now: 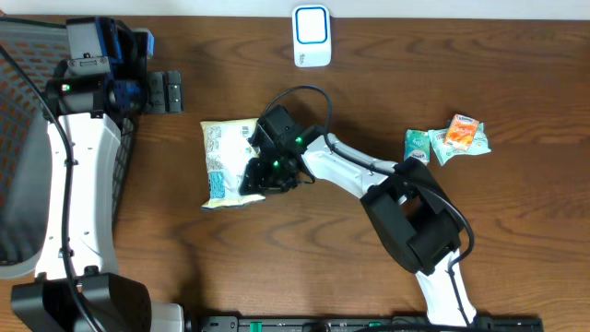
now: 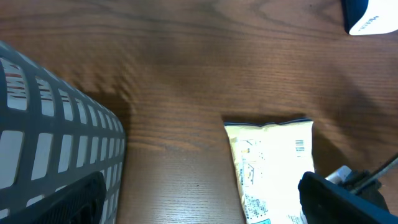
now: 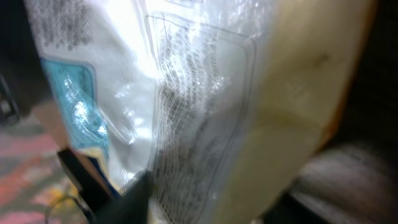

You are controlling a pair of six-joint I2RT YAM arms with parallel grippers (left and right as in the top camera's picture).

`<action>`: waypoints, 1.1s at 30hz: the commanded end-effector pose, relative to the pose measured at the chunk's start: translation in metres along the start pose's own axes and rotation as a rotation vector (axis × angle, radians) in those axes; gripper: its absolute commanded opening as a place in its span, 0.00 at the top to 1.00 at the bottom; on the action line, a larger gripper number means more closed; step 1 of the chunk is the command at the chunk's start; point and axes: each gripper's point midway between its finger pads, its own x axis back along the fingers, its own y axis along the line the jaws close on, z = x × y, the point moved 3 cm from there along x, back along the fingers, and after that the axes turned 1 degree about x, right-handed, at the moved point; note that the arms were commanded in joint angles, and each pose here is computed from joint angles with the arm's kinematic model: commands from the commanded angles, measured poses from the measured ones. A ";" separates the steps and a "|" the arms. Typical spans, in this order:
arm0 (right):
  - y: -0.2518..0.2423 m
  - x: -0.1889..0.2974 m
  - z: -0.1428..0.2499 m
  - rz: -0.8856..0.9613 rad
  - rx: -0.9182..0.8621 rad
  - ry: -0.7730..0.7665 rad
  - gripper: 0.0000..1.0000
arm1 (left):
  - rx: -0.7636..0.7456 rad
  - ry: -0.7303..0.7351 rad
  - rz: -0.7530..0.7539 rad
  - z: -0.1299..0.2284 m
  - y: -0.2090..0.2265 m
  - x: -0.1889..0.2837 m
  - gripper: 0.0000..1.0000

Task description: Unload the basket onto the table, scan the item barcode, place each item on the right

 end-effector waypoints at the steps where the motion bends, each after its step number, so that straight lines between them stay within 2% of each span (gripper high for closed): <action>1: -0.009 0.000 0.000 -0.005 0.038 0.012 0.90 | -0.015 -0.008 -0.005 -0.003 0.000 0.002 0.02; 3: -0.009 0.008 -0.001 -0.025 0.080 0.019 0.99 | -0.015 -0.008 -0.005 -0.003 0.000 0.002 0.02; 6: -0.015 0.029 -0.004 -0.023 0.138 0.017 0.99 | -0.015 -0.008 -0.005 -0.003 0.000 0.002 0.02; 11: -0.035 0.089 -0.008 0.011 0.430 0.020 0.99 | -0.015 -0.008 -0.005 -0.003 0.000 0.002 0.02; 15: -0.072 0.123 -0.007 0.143 0.558 0.076 0.99 | -0.015 -0.008 -0.005 -0.003 0.000 0.002 0.03; 16: -0.086 0.131 -0.009 0.212 0.546 0.085 0.98 | -0.015 -0.008 -0.005 -0.003 0.000 0.002 0.02; 17: -0.097 0.138 -0.012 0.269 0.531 0.084 0.78 | -0.015 -0.008 -0.005 -0.003 0.000 0.002 0.02; 18: -0.108 0.147 -0.015 0.320 0.500 0.077 0.67 | -0.015 -0.008 -0.005 -0.003 0.000 0.002 0.03; 20: -0.118 0.162 -0.024 0.363 0.432 0.041 0.62 | -0.015 -0.008 -0.005 -0.003 0.000 0.002 0.02; 22: -0.115 0.174 -0.034 0.334 0.356 -0.020 0.62 | -0.015 -0.008 -0.005 -0.003 0.000 0.002 0.03; 27: -0.077 0.186 -0.054 0.148 0.314 -0.125 0.65 | -0.015 -0.008 -0.005 -0.003 0.000 0.002 0.02; 30: -0.051 0.174 -0.057 0.061 0.278 -0.141 0.72 | -0.015 -0.008 -0.005 -0.003 0.000 0.002 0.02; 33: -0.027 0.149 -0.058 0.037 0.279 -0.138 0.72 | -0.015 -0.008 -0.005 -0.003 0.000 0.002 0.02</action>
